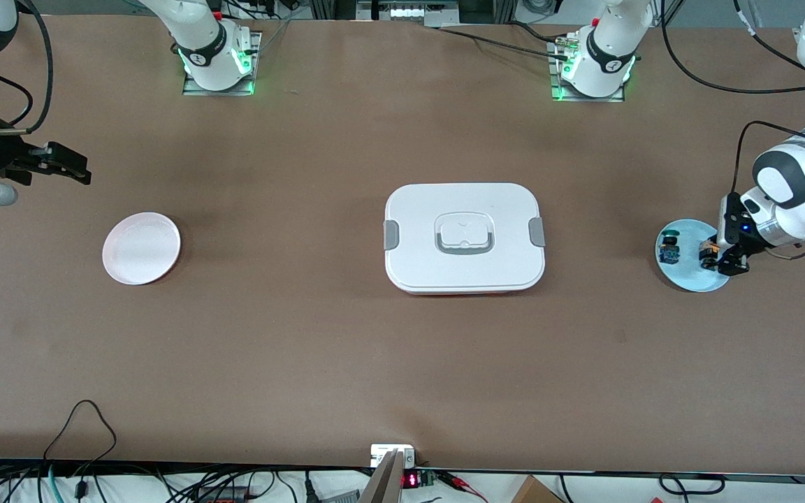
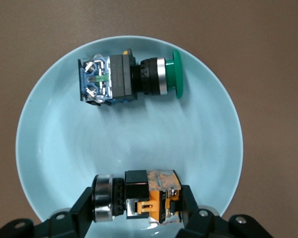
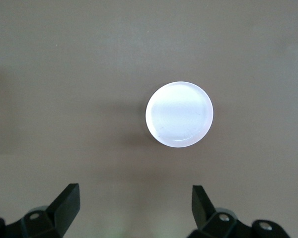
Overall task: Transfer orange switch to right arm and place
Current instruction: 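Lower the left gripper and grasp the orange-and-black switch, then lift the orange switch with the left gripper and carry it toward the right gripper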
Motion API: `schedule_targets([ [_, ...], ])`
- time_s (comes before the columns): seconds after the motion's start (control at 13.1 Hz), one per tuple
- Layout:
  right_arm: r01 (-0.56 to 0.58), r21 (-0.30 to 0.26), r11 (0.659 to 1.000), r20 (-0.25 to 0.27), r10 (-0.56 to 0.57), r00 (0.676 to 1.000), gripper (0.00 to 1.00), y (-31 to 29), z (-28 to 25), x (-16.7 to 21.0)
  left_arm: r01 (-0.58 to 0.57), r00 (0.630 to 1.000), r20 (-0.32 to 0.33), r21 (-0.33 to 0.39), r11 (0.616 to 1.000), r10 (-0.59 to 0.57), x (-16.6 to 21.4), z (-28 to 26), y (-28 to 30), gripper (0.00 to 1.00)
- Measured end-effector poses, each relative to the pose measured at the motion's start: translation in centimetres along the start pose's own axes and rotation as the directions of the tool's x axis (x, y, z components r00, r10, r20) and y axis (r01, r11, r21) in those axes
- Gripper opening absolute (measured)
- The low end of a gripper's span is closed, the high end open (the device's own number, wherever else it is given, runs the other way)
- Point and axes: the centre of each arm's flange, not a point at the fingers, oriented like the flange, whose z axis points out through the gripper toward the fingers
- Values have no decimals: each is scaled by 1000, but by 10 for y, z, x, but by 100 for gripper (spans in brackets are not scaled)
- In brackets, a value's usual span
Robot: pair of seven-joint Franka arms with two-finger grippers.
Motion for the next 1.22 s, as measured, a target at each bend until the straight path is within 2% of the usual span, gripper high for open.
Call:
schedule_targets([
  [0.38,1,0,1000,0,-1,1000,100,-1,0,0,-42,999,9,22,999,41,-1,-8,-11,72],
  [0.53,4,0,1000,0,-4,1000,100,-2,0,0,-22,999,-26,35,999,23,-2,-14,-18,72],
  [0.69,7,0,1000,0,-7,1000,100,-4,0,0,-17,995,-97,16,1000,18,-1,-26,-28,72],
  [0.84,9,0,1000,2,-9,1000,100,-5,1,1,-9,970,-242,-3,1000,8,11,-42,-50,72],
  [0.91,10,0,1000,2,-10,1000,100,-6,1,1,-11,942,-334,0,1000,10,25,-51,-66,72],
  [1.07,11,4,1000,2,-11,1000,100,-7,2,1,-4,849,-529,2,1000,4,65,-62,-99,72],
  [1.22,9,49,999,5,-9,1000,100,-11,4,3,-12,728,-685,-53,999,-27,117,-66,-128,72],
])
